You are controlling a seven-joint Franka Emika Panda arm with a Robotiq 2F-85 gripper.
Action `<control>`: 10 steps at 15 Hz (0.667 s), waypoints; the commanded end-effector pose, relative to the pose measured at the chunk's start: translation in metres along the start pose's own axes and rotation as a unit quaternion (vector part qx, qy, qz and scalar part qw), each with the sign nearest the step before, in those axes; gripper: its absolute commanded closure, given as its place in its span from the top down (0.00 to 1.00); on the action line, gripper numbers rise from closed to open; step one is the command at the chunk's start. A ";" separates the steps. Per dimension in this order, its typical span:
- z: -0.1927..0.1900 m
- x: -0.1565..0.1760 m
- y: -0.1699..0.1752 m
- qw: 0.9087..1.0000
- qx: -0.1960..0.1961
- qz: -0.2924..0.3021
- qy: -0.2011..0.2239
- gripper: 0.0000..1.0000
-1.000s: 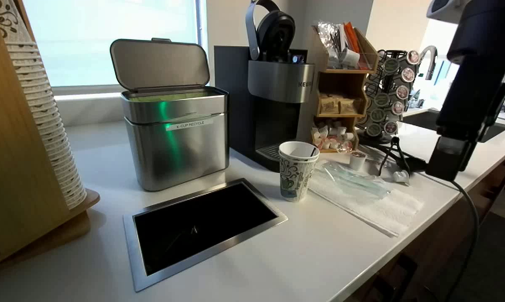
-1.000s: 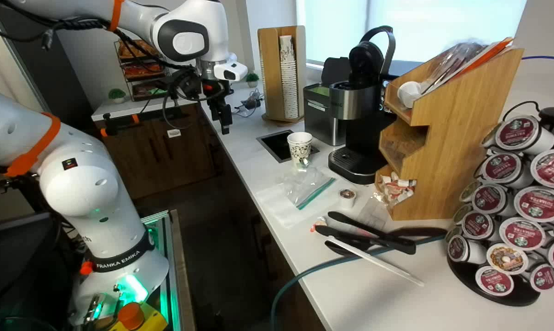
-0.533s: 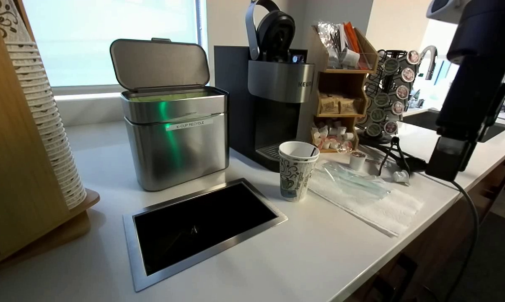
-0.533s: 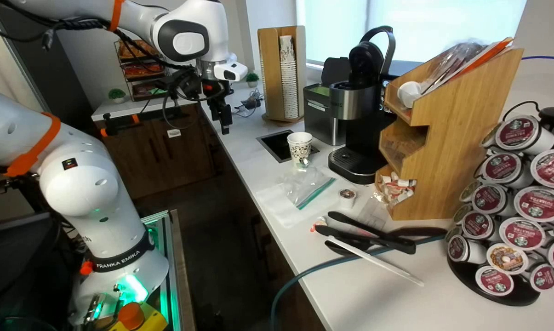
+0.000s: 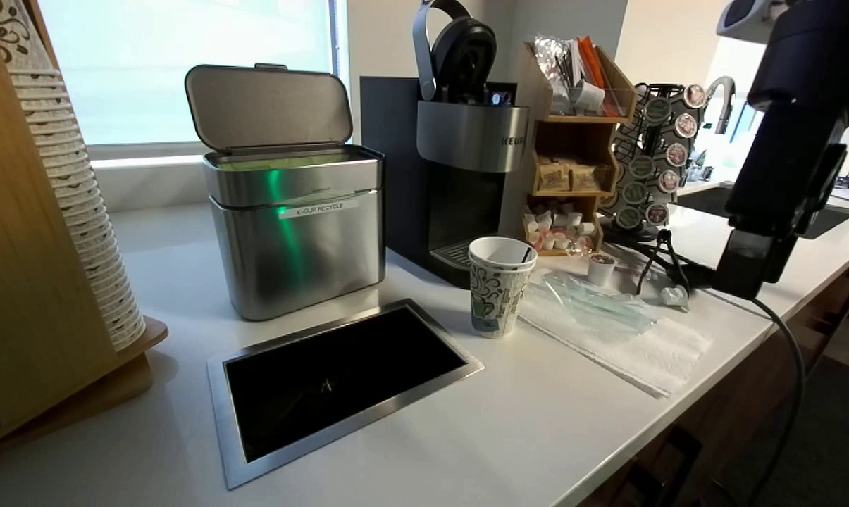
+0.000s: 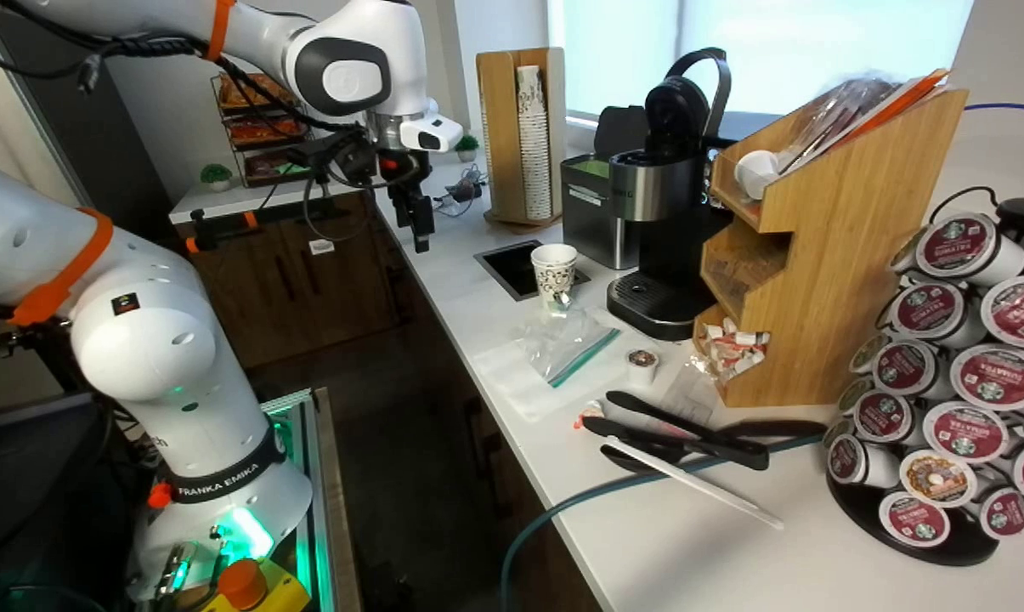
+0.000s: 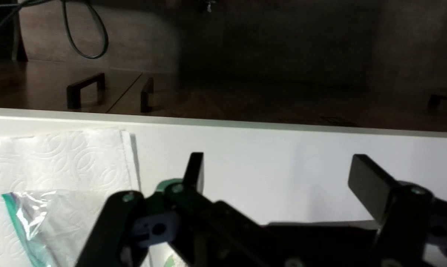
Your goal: Remove one coffee pod from the stand on the right and put it on the countertop then place one coffee pod from the counter in the coffee maker chamber.
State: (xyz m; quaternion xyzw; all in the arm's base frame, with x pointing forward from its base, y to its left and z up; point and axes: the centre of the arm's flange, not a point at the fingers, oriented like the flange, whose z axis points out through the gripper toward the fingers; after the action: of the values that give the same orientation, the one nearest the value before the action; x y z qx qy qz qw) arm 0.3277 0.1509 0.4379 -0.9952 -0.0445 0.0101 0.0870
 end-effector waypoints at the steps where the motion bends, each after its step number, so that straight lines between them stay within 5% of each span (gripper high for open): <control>1: 0.021 0.010 0.055 0.998 -0.041 0.030 -0.025 1.00; 7: 0.060 0.016 0.173 0.978 -0.048 0.189 -0.070 1.00; 8: 0.044 0.009 0.148 0.986 -0.048 0.146 -0.057 1.00; 10: 0.048 0.010 0.161 0.985 -0.042 0.156 -0.065 1.00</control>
State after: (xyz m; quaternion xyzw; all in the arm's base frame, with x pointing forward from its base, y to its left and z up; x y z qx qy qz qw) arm 0.3502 0.0021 0.3625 -0.9900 0.1049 0.0861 0.0394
